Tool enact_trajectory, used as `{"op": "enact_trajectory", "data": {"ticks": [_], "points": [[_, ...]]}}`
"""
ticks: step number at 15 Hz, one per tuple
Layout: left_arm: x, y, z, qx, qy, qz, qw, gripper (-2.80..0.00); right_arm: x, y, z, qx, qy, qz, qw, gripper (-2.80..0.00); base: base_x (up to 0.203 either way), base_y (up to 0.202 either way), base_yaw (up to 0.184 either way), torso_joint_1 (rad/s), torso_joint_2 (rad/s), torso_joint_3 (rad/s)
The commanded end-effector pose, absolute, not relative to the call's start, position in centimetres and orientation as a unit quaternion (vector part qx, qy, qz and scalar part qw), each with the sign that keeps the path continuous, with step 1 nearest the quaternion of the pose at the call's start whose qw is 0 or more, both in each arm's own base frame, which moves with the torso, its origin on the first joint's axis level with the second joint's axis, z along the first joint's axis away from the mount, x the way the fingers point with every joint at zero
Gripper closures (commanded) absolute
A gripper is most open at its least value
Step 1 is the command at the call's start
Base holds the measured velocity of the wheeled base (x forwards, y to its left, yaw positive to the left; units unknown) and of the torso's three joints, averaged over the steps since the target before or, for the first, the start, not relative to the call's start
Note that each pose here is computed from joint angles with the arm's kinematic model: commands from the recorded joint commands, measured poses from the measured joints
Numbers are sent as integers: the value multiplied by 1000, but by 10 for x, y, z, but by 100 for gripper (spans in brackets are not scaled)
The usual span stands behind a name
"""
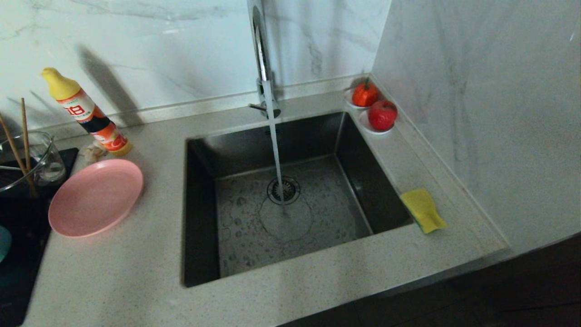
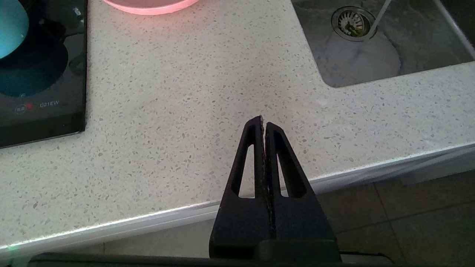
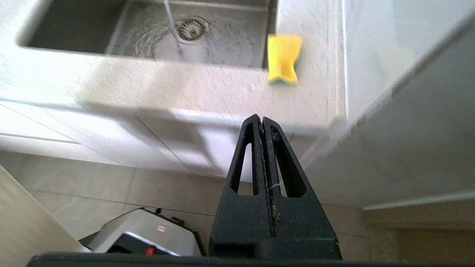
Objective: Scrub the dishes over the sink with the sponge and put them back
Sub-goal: Pick up a bowl and the sponge
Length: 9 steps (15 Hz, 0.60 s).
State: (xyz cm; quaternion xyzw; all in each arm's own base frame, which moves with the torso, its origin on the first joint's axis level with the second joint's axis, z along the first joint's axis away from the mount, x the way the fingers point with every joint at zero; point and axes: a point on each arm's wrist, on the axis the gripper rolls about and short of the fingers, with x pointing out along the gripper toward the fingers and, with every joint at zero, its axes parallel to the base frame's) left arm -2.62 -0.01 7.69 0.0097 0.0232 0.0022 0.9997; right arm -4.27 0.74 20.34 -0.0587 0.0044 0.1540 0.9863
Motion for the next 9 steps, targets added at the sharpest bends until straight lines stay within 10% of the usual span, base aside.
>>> {"op": "enact_trajectory", "data": {"ticks": [1,9], "points": [[-26,0,77,10,24,3,1000,0,-11,8,230,-49,56,166,983,0,0,0,0,0,0,0],[-26,0,77,10,23,3,1000,0,67,6,292,-28,165,166,972,0,0,0,0,0,0,0]]}}
